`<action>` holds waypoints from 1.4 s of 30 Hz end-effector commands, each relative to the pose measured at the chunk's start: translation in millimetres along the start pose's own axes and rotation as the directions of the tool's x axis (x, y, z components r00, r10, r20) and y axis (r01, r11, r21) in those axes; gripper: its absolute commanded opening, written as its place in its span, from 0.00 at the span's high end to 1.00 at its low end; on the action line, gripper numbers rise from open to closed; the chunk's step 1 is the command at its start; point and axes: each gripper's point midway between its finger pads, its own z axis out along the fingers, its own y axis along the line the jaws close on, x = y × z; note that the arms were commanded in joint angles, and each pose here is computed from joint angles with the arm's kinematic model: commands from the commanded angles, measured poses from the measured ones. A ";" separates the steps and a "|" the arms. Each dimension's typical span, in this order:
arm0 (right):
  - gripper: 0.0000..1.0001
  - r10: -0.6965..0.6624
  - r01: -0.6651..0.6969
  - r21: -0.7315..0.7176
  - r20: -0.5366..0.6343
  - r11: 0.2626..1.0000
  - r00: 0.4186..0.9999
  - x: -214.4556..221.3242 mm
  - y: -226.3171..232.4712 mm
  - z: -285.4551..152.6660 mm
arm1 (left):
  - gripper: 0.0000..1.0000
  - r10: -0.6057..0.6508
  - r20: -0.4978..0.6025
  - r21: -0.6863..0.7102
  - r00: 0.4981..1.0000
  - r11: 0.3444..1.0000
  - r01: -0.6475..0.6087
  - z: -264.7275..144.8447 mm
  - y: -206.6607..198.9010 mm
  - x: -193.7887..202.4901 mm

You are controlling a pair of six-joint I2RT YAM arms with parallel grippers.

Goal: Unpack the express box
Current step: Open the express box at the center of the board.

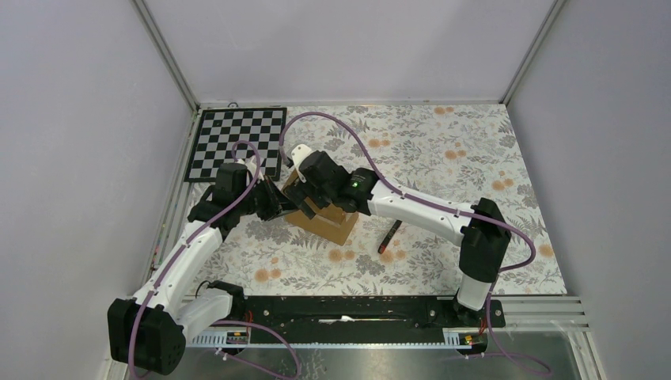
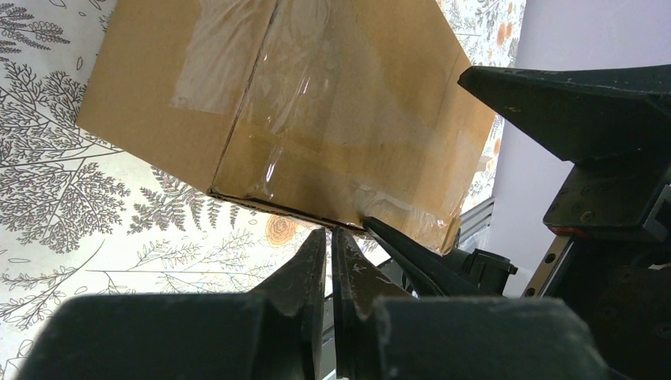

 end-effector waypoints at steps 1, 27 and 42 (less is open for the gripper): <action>0.00 -0.032 0.030 -0.052 -0.032 0.998 0.999 12.8 4.7 -3.5 | 0.94 -0.017 -0.066 -0.088 0.998 0.996 0.012 -0.6 22.3 17.6; 0.00 -0.168 0.178 0.043 -0.167 0.983 0.972 50.5 -14.5 8.9 | 0.95 -0.019 -0.065 -0.098 0.998 0.995 0.013 -0.3 23.6 16.8; 0.04 -0.146 0.127 -0.101 -0.216 0.987 0.965 67.8 12.1 9.2 | 0.86 -0.029 -0.019 -0.075 0.999 0.997 0.027 -7.1 10.8 5.4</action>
